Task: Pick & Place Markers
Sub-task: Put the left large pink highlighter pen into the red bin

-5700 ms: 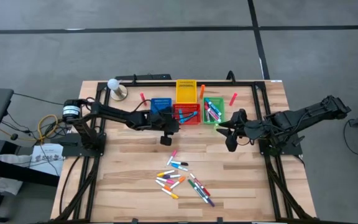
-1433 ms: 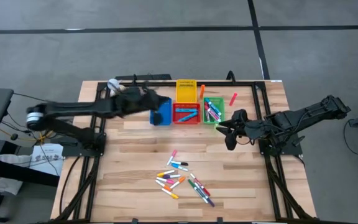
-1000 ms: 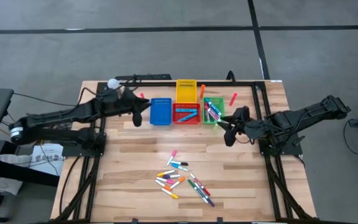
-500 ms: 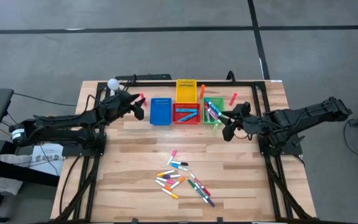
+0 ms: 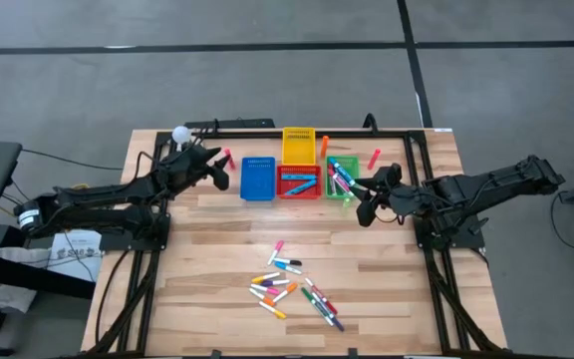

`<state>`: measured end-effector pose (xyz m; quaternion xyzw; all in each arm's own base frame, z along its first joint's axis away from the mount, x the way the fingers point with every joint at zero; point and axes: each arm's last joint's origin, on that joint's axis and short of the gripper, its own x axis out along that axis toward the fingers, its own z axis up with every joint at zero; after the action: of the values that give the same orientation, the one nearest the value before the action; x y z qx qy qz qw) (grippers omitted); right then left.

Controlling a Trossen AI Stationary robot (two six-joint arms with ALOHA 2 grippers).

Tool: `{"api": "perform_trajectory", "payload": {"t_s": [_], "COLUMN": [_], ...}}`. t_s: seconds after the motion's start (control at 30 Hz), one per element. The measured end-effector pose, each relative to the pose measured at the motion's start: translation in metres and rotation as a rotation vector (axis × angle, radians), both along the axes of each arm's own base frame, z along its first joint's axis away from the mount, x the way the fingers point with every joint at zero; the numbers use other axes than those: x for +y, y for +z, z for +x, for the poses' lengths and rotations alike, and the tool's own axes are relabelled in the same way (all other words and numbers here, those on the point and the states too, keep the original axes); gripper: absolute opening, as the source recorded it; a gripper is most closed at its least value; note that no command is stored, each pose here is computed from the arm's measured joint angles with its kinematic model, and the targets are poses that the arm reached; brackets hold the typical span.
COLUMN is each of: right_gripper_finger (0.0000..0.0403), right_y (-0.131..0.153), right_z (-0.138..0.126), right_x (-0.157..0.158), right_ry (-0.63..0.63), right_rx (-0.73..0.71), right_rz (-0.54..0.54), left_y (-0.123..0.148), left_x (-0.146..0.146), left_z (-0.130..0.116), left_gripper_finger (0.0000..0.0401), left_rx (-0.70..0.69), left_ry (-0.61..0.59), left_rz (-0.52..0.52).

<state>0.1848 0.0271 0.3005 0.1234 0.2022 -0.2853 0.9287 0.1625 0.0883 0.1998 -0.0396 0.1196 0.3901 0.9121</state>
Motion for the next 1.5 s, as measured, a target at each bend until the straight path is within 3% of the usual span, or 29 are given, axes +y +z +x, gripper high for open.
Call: {"api": "perform_trajectory", "payload": {"t_s": [0.27, 0.53, 0.77, 0.87, 1.0, 1.13, 1.5], "right_gripper_finger": [0.0125, 0.0125, 0.0125, 0.0125, 0.0125, 0.0125, 0.0125], "right_y": [0.000, 0.001, 0.002, 0.004, 0.008, 0.009, 0.010], "right_z": [0.000, 0.001, 0.002, 0.004, 0.007, 0.007, 0.005], "right_x": [0.000, -0.001, -0.008, -0.014, -0.022, -0.031, -0.058], "right_ry": [-0.013, -0.035, 0.016, 0.039, 0.053, 0.051, -0.073], "right_rx": [-0.022, -0.048, 0.046, 0.084, 0.117, 0.172, 0.210], "right_rz": [0.026, 0.051, -0.099, -0.191, -0.295, -0.374, -0.390], "left_y": [0.005, 0.008, 0.011, 0.005, -0.006, -0.022, -0.043], "left_x": [-0.002, -0.003, -0.011, -0.015, -0.022, -0.024, -0.017], "left_z": [-0.002, -0.001, 0.000, -0.005, -0.016, -0.027, -0.037], "left_gripper_finger": [0.0170, 0.0168, 0.0164, 0.0165, 0.0165, 0.0164, 0.0179], "left_rx": [-0.006, -0.068, -0.091, -0.136, -0.193, -0.140, 0.034], "left_ry": [-0.019, -0.042, -0.313, -0.334, -0.321, -0.189, 0.085], "left_rz": [0.037, 0.002, -0.026, -0.097, -0.165, -0.178, -0.016]}}
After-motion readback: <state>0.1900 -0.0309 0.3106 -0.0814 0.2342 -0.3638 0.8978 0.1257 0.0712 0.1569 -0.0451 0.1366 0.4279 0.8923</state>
